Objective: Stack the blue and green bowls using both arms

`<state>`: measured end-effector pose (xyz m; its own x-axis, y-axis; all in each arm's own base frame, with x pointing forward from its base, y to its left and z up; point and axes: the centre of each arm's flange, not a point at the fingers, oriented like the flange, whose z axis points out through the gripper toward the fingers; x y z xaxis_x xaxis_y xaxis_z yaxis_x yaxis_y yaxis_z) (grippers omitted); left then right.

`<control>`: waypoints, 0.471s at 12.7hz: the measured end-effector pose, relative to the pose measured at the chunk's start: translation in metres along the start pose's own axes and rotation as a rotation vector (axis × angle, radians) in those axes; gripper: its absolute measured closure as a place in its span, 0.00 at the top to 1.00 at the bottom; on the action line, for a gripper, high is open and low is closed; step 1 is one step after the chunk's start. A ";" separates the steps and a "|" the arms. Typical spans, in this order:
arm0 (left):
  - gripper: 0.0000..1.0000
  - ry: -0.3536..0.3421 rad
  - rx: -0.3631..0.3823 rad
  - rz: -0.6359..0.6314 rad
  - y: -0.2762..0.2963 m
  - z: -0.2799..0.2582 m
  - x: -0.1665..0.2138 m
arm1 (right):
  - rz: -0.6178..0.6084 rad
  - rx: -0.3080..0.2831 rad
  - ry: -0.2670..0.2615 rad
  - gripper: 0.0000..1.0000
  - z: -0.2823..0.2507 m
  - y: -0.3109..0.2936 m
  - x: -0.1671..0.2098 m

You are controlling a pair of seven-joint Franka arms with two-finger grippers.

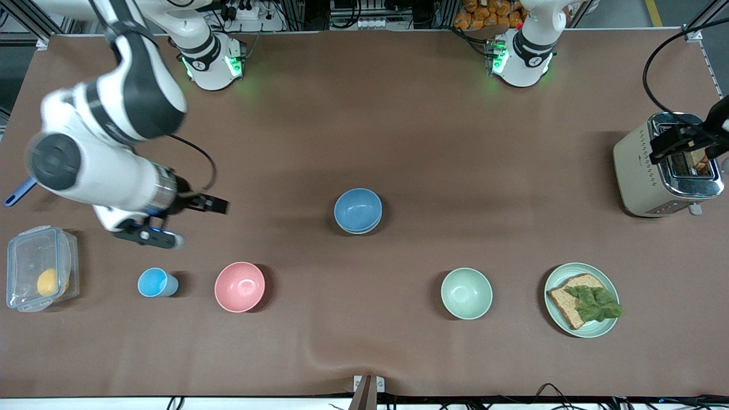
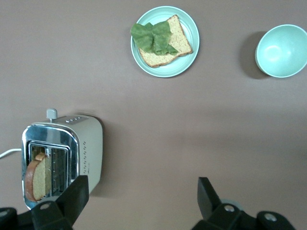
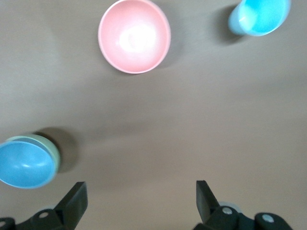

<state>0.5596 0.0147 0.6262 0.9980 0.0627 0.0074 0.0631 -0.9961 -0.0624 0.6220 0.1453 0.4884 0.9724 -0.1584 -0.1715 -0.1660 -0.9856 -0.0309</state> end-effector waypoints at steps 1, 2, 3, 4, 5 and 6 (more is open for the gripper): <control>1.00 -0.002 -0.026 -0.008 -0.001 -0.003 -0.003 | -0.043 -0.015 0.016 1.00 -0.012 0.021 -0.004; 1.00 -0.005 -0.053 -0.016 -0.001 -0.005 -0.005 | -0.078 -0.046 0.034 1.00 -0.024 0.041 -0.010; 1.00 -0.009 -0.072 -0.027 0.001 -0.007 -0.007 | -0.096 -0.095 0.043 1.00 -0.035 0.060 -0.017; 1.00 -0.014 -0.082 -0.033 0.006 -0.007 -0.009 | -0.108 -0.134 0.041 1.00 -0.045 0.079 -0.023; 1.00 -0.021 -0.084 -0.025 0.013 -0.007 -0.011 | -0.124 -0.151 0.037 1.00 -0.054 0.099 -0.027; 1.00 -0.027 -0.083 -0.010 0.023 -0.007 -0.013 | -0.129 -0.156 0.036 1.00 -0.061 0.119 -0.029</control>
<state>0.5475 -0.0093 0.6312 0.9971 0.0732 -0.0199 0.0736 -0.9971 0.0204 0.5842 0.0294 0.5497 0.9897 -0.0292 -0.1402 -0.0147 -0.9946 0.1031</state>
